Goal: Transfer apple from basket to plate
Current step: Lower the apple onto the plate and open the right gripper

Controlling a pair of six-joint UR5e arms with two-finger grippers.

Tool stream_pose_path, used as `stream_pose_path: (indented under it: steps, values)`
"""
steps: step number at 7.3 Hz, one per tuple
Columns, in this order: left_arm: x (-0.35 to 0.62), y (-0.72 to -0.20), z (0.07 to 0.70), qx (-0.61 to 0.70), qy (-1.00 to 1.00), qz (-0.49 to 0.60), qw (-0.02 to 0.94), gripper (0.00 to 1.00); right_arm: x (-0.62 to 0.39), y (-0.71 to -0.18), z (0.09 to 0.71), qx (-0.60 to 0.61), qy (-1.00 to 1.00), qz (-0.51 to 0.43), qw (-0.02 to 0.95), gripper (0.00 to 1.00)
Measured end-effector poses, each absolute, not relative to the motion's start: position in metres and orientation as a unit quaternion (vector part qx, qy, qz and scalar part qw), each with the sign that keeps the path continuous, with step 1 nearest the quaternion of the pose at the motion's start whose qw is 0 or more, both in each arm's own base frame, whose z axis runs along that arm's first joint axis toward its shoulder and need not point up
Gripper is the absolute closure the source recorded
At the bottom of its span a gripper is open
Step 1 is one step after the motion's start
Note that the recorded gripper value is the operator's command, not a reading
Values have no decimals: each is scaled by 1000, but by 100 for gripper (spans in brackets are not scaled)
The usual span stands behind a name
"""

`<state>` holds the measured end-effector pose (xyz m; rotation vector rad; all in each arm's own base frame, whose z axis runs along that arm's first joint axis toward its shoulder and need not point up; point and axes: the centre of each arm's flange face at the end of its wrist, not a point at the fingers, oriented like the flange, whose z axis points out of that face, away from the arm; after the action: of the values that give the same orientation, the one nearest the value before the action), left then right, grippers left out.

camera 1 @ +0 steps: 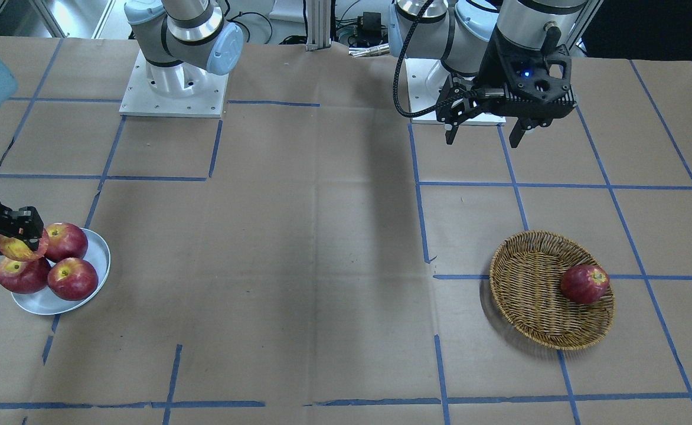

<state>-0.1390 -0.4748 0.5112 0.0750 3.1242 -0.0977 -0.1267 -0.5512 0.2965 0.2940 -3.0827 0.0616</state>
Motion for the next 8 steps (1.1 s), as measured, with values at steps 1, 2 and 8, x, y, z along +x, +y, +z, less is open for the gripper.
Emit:
stream_pose_path:
  steps: [1, 2, 8]
  values:
    - [-139, -474, 511, 20, 999, -30, 6, 2, -125, -555, 291, 97, -995, 21, 22, 58]
    - [-139, -474, 510, 18, 999, -30, 5, 2, -124, -556, 287, 98, -995, 20, 21, 56]
    - [-141, -475, 513, 25, 999, -37, -6, 1, -124, -557, 279, 100, -995, 14, 19, 0]
